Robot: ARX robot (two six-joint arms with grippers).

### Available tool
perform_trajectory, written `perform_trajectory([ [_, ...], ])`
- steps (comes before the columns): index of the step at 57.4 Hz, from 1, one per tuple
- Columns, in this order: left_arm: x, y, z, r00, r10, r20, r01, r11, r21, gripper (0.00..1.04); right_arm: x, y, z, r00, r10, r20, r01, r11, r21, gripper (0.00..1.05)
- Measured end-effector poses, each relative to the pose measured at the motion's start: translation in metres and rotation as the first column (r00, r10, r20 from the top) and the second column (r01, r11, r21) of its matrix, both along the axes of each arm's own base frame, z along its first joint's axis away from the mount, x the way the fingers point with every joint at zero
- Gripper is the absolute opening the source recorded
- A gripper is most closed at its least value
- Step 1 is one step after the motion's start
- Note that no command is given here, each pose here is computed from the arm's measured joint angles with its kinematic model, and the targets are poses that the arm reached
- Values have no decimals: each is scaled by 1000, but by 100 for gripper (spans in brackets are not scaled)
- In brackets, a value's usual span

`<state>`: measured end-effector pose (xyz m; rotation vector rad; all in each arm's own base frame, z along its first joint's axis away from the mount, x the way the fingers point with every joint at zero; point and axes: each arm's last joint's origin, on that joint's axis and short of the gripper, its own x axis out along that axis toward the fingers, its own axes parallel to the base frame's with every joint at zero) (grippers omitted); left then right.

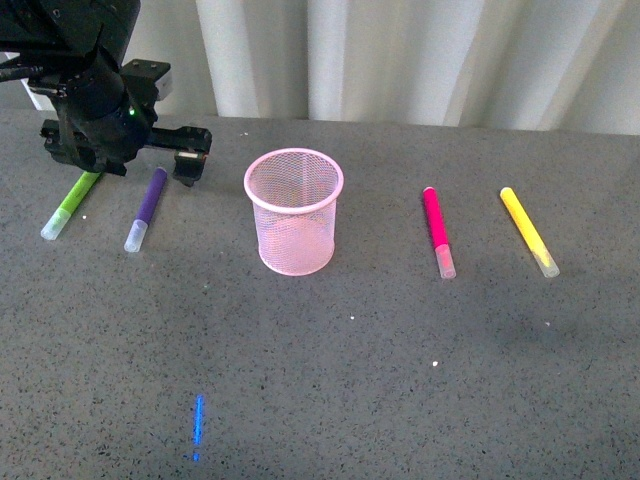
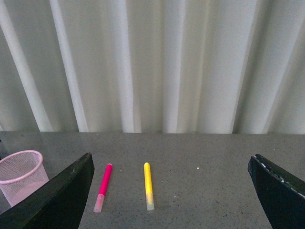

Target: Insert purple and pink pens into pink cup

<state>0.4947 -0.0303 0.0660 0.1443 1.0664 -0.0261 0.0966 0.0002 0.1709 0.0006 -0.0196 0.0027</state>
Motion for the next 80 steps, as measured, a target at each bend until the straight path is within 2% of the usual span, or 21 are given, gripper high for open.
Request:
perform_trajectory([
  [13,0,0,-8,1000,14,-15,-14,1000,-7,98,0,0,0,1000,0,0,0,1000,0,98],
  [48,2,-6,-12,1000,29,-7,-29,999,-22,14,0,0,0,1000,0,0,0,1000,0,98],
  [70,-1,6,-10,995,92,42,-89,994,-70,13,0,0,0,1000,0,0,0,1000,0,98],
  [80,-9,12,7,984,142,112,-124,981,-149,13,0,0,0,1000,0,0,0,1000,0,98],
])
